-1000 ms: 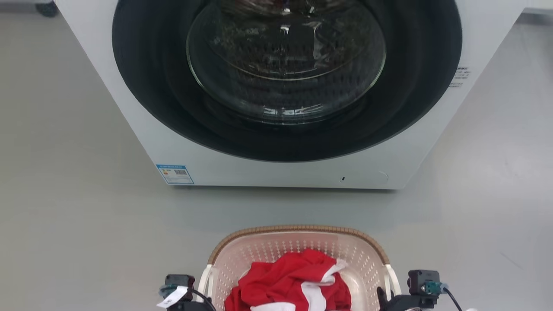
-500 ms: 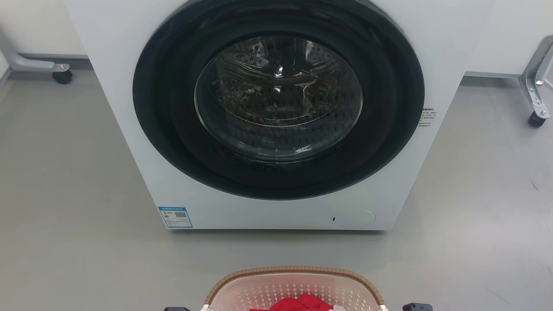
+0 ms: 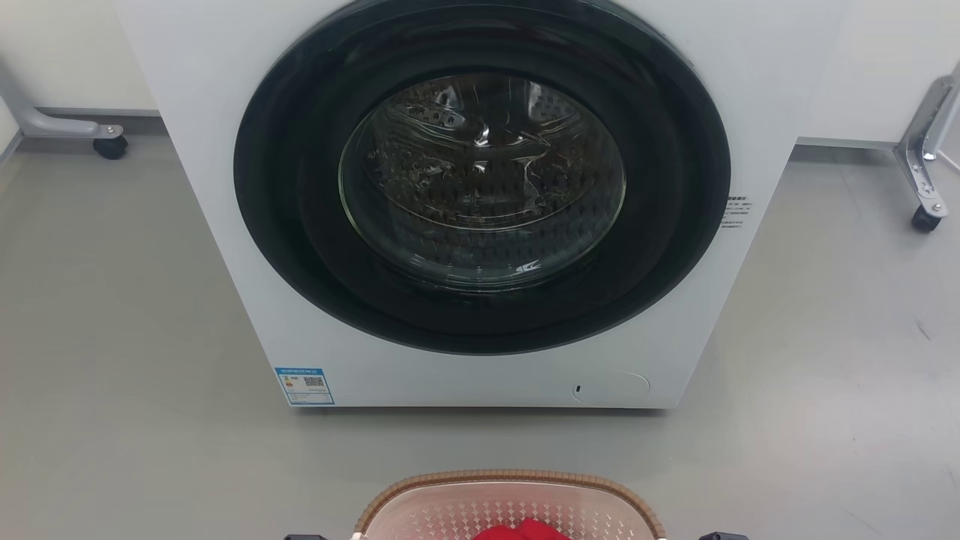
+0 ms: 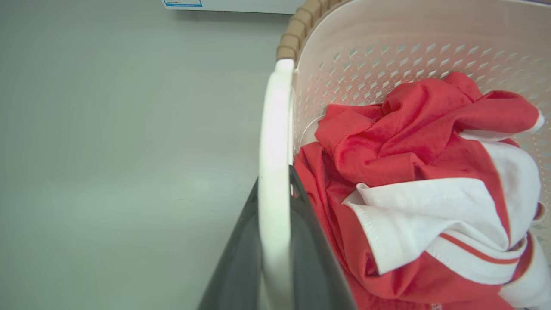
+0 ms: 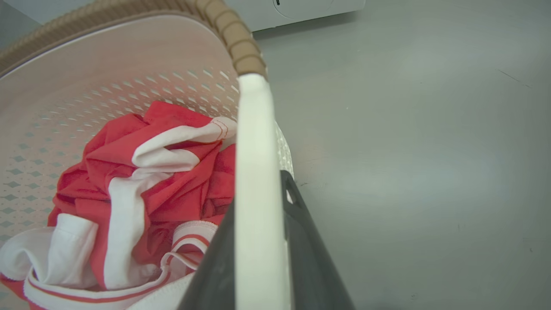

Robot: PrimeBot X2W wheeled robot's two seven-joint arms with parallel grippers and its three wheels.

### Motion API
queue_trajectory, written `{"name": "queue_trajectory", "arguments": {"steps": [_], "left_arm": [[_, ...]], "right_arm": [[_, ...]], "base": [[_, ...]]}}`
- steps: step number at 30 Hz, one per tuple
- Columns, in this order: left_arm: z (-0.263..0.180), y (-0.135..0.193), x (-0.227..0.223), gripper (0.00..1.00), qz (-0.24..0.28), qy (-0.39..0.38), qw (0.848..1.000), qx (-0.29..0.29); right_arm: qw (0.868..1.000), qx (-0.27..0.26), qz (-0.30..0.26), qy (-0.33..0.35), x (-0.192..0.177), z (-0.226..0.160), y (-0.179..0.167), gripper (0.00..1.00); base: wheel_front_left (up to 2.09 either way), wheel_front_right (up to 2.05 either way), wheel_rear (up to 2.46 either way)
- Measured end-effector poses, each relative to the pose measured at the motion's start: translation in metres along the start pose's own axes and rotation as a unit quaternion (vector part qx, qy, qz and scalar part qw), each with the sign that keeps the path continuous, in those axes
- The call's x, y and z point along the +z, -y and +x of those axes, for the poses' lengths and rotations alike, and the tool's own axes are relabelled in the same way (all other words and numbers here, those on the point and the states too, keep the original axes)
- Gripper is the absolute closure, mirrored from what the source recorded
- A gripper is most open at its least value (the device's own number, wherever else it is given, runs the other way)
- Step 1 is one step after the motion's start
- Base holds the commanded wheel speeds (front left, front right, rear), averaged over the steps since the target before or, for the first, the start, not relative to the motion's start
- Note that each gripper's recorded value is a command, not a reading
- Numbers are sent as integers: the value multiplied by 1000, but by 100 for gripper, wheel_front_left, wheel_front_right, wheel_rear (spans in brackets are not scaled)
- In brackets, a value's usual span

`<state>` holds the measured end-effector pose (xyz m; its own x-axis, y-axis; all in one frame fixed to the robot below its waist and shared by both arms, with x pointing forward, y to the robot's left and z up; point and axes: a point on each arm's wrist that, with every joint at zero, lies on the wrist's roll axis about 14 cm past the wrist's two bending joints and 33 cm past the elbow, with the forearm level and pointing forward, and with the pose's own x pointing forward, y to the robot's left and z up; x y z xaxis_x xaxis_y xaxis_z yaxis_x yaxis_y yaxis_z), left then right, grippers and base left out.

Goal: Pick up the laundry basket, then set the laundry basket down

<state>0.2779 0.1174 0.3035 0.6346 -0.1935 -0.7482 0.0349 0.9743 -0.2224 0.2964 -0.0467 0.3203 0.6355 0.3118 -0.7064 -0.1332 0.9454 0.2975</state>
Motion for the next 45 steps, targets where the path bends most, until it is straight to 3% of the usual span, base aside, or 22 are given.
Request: {"name": "queue_trajectory", "arguments": {"steps": [35,45], "left_arm": [[4,0,-7,100,-10,-14,1000,0],[16,-1,2,100,-15,-17,1000,3]], "right_arm": [[1000,-9,11,-18,-9,5,5,100],[1000,-11,1,-14,9,22,8,100]], "base": [[0,0,0],[0,0,0]]}}
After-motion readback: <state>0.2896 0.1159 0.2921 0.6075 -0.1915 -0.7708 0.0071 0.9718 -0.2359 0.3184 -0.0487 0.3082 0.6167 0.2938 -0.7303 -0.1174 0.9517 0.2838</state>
